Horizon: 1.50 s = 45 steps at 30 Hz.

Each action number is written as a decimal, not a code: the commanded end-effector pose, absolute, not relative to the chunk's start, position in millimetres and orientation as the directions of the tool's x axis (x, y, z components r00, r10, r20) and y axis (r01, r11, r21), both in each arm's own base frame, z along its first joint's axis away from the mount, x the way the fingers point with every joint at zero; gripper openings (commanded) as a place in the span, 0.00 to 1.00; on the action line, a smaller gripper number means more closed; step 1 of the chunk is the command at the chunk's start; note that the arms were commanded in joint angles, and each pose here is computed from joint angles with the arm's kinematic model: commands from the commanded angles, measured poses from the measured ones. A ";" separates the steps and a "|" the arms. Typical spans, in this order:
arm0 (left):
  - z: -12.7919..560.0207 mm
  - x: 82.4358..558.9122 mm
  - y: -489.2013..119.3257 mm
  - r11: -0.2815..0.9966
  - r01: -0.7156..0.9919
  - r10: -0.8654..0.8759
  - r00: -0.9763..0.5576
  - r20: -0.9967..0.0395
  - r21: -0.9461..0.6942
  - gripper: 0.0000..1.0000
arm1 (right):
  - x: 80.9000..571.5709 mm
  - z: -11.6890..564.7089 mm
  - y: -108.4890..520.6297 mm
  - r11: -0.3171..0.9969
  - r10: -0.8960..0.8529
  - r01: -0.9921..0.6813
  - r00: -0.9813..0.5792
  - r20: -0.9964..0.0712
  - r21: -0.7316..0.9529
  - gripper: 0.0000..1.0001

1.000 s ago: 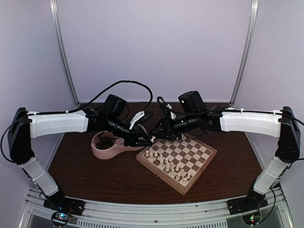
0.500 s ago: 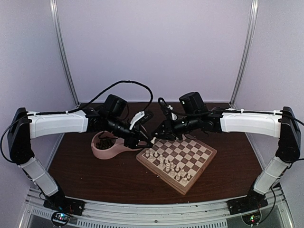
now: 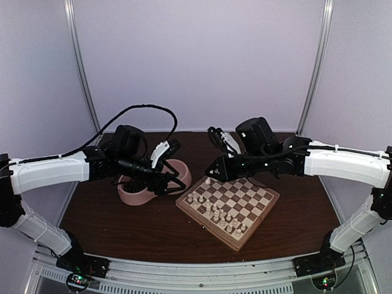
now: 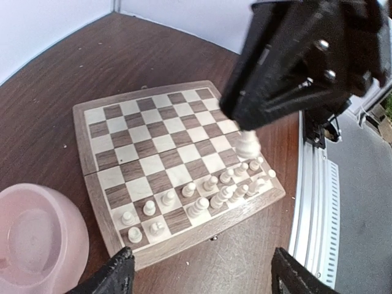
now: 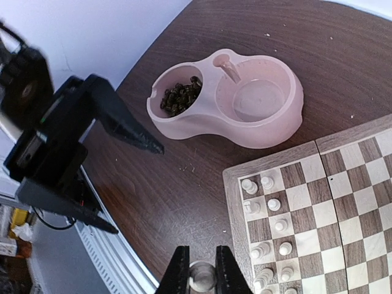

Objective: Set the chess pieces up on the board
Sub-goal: Pass from the left arm to the right, then place the bishop on the chessboard.

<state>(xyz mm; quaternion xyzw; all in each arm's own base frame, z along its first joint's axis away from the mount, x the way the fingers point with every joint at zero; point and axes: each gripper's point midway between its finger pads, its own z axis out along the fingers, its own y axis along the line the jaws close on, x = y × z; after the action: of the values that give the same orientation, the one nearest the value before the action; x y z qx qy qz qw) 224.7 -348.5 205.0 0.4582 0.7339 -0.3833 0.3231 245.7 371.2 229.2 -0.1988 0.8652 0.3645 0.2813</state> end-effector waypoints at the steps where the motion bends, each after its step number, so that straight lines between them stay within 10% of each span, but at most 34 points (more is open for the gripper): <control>1: 223.7 242.3 -327.2 0.445 0.847 0.297 -0.445 -0.845 -0.290 0.77 | 243.0 228.8 363.9 0.722 -0.221 -0.627 -0.610 -0.761 0.292 0.00; 10: 233.4 261.9 -272.0 0.635 0.687 0.172 -0.571 -0.802 -0.353 0.81 | 226.8 200.4 391.3 0.716 -0.352 -0.693 -0.468 -0.811 0.089 0.01; 45: 221.3 250.6 -249.4 0.674 0.684 0.231 -0.554 -0.799 -0.280 0.82 | 248.1 113.3 406.3 0.783 -0.460 -0.617 -0.495 -0.737 -0.074 0.04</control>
<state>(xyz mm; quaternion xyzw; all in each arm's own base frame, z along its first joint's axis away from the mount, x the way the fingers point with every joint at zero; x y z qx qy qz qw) 248.6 -252.7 219.6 0.2707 0.8346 -0.3035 0.3716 244.6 410.8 116.9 -0.3212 0.8547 0.1220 0.3891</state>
